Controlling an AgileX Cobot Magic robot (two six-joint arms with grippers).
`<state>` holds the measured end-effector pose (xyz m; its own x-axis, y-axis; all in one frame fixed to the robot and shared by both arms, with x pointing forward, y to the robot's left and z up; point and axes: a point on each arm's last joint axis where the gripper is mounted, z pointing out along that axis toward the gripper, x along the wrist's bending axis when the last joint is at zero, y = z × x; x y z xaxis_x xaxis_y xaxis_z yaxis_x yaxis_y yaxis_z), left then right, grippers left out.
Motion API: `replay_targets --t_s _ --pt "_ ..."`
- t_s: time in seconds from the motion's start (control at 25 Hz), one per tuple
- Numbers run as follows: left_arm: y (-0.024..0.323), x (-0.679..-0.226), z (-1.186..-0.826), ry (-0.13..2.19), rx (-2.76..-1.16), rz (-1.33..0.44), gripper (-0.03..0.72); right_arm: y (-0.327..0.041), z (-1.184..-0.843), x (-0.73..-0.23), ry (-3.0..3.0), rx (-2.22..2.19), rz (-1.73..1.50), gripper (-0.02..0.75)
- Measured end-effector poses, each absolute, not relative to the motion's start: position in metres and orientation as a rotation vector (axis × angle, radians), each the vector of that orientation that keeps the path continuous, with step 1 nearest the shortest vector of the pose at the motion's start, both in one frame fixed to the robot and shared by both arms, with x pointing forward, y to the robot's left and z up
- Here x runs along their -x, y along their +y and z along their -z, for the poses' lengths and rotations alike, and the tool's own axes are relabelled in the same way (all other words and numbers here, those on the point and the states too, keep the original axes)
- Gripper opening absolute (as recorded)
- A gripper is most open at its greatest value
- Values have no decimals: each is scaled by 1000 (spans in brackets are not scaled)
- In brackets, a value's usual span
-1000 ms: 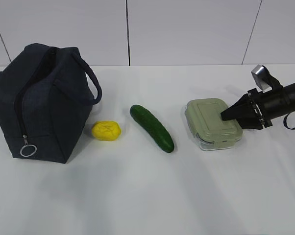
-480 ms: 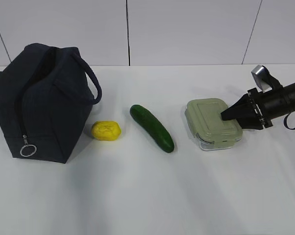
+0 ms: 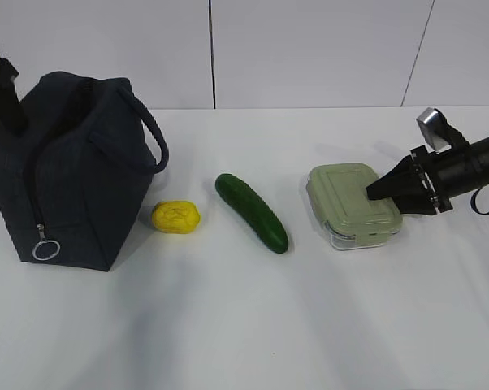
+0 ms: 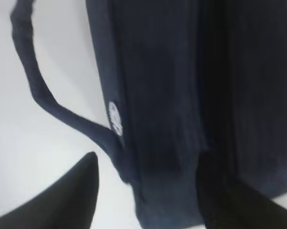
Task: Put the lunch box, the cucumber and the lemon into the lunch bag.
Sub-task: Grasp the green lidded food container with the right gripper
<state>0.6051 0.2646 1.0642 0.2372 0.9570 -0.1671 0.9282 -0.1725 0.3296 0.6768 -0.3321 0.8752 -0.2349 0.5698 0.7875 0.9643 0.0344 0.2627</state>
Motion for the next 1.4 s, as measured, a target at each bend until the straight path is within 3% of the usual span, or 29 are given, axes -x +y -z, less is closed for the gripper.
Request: replay_targets --t_s 0.24,0.36,0.44,0.6,0.64,0.92,1.04,1.4 --pt "272 -620 -1055 1755 -2253 -166 456 -332 -875 -677 -1843 1550 1091 414" --pt "274 -622 -1050 1764 -2288 -183 400 -332 -875 -677 -1843 1550 1091 414" --pt "275 -623 -1047 1772 -2293 -178 316 -332 -875 -677 -1843 1551 1088 414" --pt "276 -626 -1041 1783 -2307 -186 62 -332 -875 -677 -1845 1551 1089 414" --pt "277 -627 -1040 1784 -2311 -199 38 -332 -875 -677 -1845 1551 1089 414" --pt "279 -635 -1069 1765 -2288 -300 19 -332 -875 -677 -1844 1550 1086 414" --pt "271 -636 -1080 1746 -2231 -249 18 -332 -875 -677 -1844 1550 1086 414" --pt "225 -636 -1066 1638 -2312 -133 17 -332 -875 -677 -1843 1551 1083 414"
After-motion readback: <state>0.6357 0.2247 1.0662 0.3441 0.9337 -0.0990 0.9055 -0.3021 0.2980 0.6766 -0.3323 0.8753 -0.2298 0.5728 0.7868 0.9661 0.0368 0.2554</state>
